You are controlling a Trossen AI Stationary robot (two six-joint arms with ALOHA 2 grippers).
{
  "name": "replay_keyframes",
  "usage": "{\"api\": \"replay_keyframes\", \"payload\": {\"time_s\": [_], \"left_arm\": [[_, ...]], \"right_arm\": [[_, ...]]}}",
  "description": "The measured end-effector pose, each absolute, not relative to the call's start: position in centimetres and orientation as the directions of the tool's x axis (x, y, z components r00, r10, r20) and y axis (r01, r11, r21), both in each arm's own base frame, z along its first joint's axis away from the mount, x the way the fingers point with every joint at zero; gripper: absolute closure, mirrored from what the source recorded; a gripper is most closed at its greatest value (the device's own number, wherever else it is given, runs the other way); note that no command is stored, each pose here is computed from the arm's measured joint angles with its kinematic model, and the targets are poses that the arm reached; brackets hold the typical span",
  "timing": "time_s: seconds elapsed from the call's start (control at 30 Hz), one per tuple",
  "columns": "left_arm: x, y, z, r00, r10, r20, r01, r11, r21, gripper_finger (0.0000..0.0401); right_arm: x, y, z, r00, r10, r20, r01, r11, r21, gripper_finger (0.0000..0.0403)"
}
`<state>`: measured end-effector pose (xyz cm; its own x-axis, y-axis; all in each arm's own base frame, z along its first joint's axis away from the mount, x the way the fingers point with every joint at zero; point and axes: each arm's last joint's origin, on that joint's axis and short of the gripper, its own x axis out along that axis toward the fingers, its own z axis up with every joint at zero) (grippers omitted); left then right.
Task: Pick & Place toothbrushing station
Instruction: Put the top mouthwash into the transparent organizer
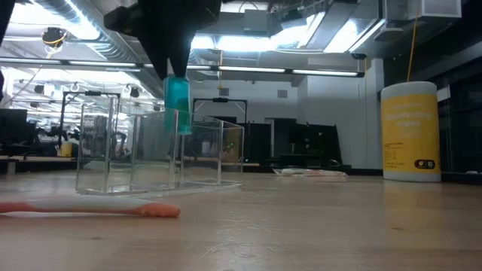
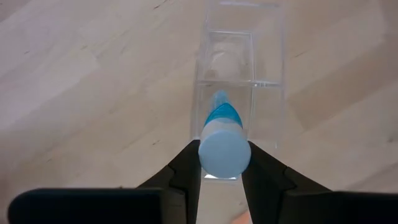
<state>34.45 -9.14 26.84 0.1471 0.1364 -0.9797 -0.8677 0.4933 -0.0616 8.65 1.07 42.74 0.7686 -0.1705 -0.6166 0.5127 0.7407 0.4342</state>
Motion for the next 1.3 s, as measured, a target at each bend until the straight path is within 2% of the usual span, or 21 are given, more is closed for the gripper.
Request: {"api": "replay_keyframes", "payload": {"time_s": [0.47,1.3], "left_arm": [[35.1,-10.4,24.7,0.098,0.171,-0.98,-0.872,0.49,-0.002,0.0314],[35.2,-10.9,23.2,0.086,0.194,-0.977,-0.891,0.453,0.012,0.0314]], "right_arm": [[8.6,1.1,42.7,0.769,-0.166,-0.617,0.512,0.739,0.438,0.0163],[8.6,1.1,42.7,0.769,-0.166,-0.617,0.509,0.744,0.433,0.0163]]}}
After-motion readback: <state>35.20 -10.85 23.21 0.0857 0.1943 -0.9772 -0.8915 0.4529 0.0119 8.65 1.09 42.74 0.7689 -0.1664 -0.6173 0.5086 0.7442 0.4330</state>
